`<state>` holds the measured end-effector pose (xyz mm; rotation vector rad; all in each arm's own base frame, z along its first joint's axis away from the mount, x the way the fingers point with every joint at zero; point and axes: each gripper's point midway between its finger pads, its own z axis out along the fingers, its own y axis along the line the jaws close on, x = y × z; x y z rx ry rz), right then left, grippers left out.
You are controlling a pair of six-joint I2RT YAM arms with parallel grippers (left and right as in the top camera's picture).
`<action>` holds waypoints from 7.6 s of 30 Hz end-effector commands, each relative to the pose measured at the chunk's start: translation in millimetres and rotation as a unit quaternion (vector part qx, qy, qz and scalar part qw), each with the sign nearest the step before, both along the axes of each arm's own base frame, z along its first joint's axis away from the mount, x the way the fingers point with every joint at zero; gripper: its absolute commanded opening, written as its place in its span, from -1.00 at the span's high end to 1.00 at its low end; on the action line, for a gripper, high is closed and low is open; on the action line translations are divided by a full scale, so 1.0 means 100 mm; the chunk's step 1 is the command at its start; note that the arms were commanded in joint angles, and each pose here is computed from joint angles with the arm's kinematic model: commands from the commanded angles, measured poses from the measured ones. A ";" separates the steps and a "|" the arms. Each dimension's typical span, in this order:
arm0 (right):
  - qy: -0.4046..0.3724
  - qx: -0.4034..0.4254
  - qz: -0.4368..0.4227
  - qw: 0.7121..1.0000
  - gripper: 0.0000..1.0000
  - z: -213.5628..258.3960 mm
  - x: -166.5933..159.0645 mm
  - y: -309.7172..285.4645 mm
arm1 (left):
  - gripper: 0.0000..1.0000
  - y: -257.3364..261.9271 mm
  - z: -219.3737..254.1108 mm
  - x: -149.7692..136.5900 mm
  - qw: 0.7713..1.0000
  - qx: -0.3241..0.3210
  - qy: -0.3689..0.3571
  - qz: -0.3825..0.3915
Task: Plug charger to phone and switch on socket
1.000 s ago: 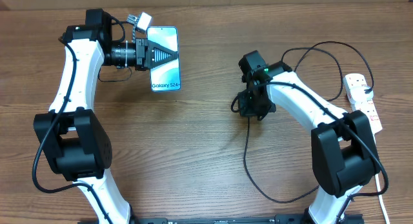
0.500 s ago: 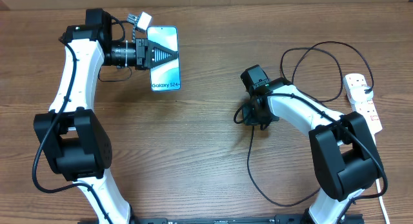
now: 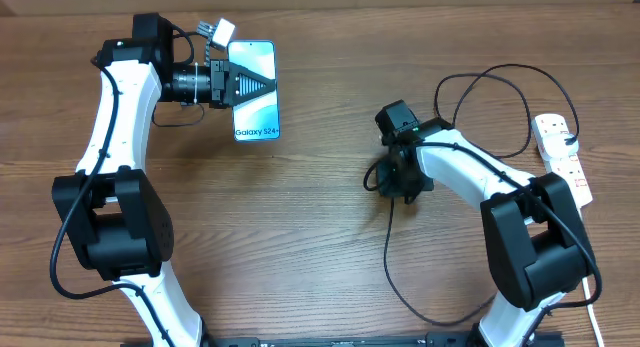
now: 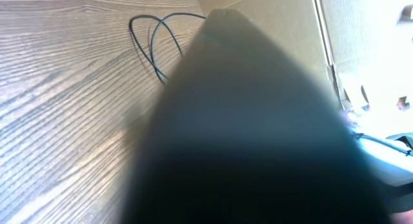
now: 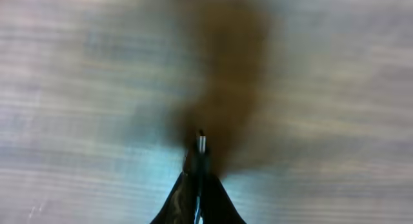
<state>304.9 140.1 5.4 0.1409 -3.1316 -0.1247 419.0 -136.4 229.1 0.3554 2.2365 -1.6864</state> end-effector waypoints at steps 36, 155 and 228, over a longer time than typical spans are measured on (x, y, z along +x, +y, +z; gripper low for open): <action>-0.035 0.609 0.164 0.776 0.92 2.49 -0.53 1.16 | 0.91 -0.63 0.43 -0.28 0.971 -0.133 0.189 -0.061; -0.146 0.571 0.078 0.804 0.93 2.66 0.15 1.34 | 0.91 -1.14 0.65 0.06 0.976 -0.107 0.166 -0.091; -0.164 0.561 -0.031 0.811 0.93 2.71 0.45 1.34 | 0.92 -1.07 0.66 0.10 0.974 -0.109 0.183 -0.081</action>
